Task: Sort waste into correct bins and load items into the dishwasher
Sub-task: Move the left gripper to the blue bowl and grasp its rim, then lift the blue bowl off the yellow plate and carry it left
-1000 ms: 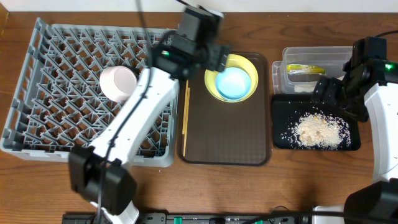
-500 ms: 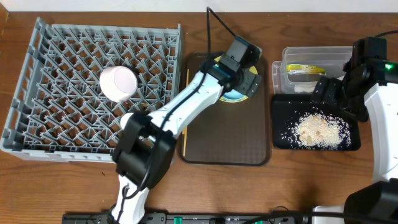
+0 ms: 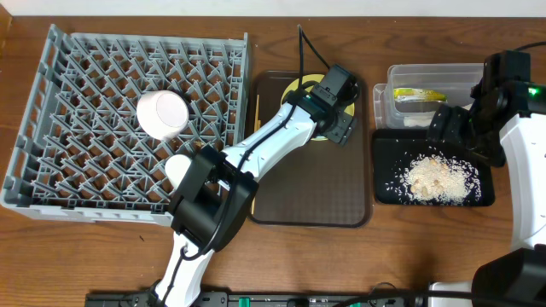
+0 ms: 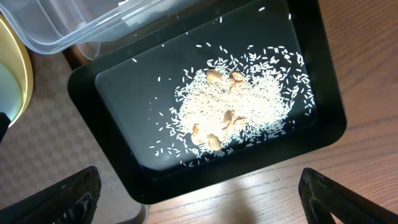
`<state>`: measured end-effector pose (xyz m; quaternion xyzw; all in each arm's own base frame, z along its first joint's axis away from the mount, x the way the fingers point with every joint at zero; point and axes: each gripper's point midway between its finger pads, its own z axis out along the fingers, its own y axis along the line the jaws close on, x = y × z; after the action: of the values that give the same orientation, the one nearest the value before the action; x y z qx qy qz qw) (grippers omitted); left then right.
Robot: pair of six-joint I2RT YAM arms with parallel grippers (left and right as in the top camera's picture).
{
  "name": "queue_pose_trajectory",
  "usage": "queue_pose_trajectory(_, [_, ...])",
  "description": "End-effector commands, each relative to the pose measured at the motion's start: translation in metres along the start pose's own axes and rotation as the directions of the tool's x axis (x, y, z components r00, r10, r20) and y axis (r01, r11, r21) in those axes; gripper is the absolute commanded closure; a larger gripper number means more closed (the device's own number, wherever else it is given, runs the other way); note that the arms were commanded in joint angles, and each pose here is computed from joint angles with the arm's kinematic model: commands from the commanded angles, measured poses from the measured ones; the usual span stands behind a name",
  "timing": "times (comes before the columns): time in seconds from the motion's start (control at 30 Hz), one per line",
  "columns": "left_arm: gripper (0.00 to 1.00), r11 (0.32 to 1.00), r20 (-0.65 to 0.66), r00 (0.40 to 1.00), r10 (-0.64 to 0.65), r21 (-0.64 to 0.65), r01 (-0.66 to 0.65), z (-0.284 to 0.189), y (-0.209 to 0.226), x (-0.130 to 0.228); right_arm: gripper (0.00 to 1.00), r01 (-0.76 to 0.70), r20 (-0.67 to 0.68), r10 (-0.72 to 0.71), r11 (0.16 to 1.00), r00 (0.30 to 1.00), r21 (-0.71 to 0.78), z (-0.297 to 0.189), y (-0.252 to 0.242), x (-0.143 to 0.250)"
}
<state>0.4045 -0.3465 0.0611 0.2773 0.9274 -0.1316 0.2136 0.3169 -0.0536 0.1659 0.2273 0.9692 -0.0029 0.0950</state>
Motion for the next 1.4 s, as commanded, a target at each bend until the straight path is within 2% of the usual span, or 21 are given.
queue_pose_trajectory(0.0, [0.27, 0.999, -0.037, 0.999, -0.006, -0.054, 0.004, 0.008, 0.011, 0.015, 0.01, -0.012, 0.027, 0.012, 1.000, 1.000, 0.009, -0.007, -0.008, -0.003])
queue_pose_trajectory(0.43, [0.36, 0.996, -0.091, 0.996, 0.002, -0.093, -0.011, 0.012, 0.021, 0.034, 0.01, -0.012, 0.024, 0.012, 1.000, 1.000, 0.010, -0.007, -0.008, -0.002])
queue_pose_trajectory(0.57, [0.38, 0.986, -0.105, 0.994, 0.002, -0.164, -0.019, 0.010, 0.034, 0.038, 0.01, -0.012, 0.024, 0.012, 1.000, 1.000, 0.010, -0.007, -0.008, -0.003])
queue_pose_trajectory(0.73, [0.51, 0.983, -0.115, 0.993, 0.003, -0.185, -0.024, 0.009, 0.038, 0.040, 0.01, -0.012, 0.024, 0.012, 1.000, 1.000, 0.010, -0.007, -0.008, -0.003])
queue_pose_trajectory(0.87, [0.54, 0.982, -0.118, 0.993, 0.002, -0.185, -0.024, 0.009, 0.038, 0.041, 0.01, -0.012, 0.023, 0.012, 1.000, 1.000, 0.010, -0.007, -0.008, -0.002])
queue_pose_trajectory(1.1, [0.67, 0.983, -0.119, 0.993, 0.002, -0.185, -0.024, 0.009, 0.038, 0.041, 0.01, -0.012, 0.020, 0.012, 1.000, 1.000, 0.011, -0.007, -0.008, -0.002])
queue_pose_trajectory(1.37, [0.74, 0.982, -0.122, 0.993, 0.002, -0.185, -0.025, 0.008, 0.038, 0.042, 0.01, -0.012, 0.021, 0.012, 1.000, 1.000, 0.011, -0.007, -0.008, -0.002])
